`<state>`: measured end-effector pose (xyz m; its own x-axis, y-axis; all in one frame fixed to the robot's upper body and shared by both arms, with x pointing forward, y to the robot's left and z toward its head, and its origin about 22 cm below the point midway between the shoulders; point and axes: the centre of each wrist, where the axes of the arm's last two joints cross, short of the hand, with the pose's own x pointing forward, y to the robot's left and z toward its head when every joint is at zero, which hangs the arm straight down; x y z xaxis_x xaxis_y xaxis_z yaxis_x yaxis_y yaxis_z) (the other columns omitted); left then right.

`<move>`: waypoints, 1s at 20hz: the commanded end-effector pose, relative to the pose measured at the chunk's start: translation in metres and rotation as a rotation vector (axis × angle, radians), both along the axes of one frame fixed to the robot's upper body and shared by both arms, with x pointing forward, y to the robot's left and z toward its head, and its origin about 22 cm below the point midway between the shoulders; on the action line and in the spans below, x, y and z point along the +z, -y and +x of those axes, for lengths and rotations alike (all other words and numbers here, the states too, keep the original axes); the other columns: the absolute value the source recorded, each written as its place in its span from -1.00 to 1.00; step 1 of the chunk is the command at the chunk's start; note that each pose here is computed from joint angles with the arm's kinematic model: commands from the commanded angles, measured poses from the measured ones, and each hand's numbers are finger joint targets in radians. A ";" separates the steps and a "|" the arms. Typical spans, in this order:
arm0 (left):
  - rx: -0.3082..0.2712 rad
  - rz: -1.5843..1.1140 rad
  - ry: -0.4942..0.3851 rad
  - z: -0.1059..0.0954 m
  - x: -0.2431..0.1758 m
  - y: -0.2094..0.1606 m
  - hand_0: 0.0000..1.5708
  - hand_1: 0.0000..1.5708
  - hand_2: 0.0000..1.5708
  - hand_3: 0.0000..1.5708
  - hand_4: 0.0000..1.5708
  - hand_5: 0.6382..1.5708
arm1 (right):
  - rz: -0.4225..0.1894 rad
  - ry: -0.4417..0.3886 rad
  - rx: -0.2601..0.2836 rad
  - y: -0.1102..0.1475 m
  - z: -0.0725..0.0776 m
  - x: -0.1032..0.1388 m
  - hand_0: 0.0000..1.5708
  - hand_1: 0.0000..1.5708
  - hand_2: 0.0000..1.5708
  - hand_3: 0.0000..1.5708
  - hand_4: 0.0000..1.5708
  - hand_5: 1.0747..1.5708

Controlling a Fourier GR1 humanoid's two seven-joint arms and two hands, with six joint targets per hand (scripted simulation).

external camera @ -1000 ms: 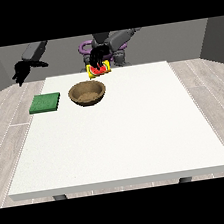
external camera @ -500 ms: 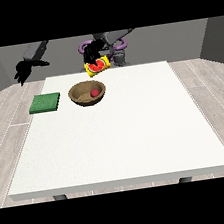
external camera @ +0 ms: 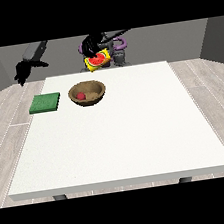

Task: Pick the cup and pour the ball into the bowl, then pick the bowl and place it on the pad

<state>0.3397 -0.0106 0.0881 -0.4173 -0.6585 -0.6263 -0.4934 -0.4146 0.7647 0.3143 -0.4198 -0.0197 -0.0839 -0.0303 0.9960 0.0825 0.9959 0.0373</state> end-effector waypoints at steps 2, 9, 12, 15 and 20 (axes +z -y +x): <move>0.001 -0.235 -0.104 -0.001 -0.003 -0.020 0.72 0.72 1.00 1.00 0.52 0.75 | 0.058 -0.080 0.006 -0.005 -0.005 -0.012 -1.00 -1.00 -1.00 -1.00 -0.41 0.94; 0.065 -0.795 -0.075 0.032 0.040 -0.100 -0.65 -0.65 1.00 1.00 0.28 1.00 | 0.063 -0.035 -0.116 0.000 0.006 0.004 -1.00 -1.00 -1.00 -1.00 -0.40 0.95; 0.053 -0.972 -0.235 0.032 0.026 -0.116 0.09 0.09 1.00 0.98 0.18 0.97 | 0.073 0.006 -0.121 -0.003 0.014 0.014 -1.00 -1.00 -1.00 -1.00 -0.48 0.94; -0.005 -1.239 -0.284 0.035 0.041 -0.119 0.58 0.58 1.00 0.58 0.16 0.95 | 0.083 0.053 -0.113 -0.012 0.020 0.015 -1.00 -1.00 -1.00 -1.00 -0.71 0.98; -0.111 -1.506 -0.377 0.039 0.032 -0.136 0.00 0.00 -0.10 -0.88 0.10 0.91 | 0.117 0.114 -0.039 -0.030 0.043 0.039 -1.00 -1.00 -1.00 -1.00 -0.51 0.99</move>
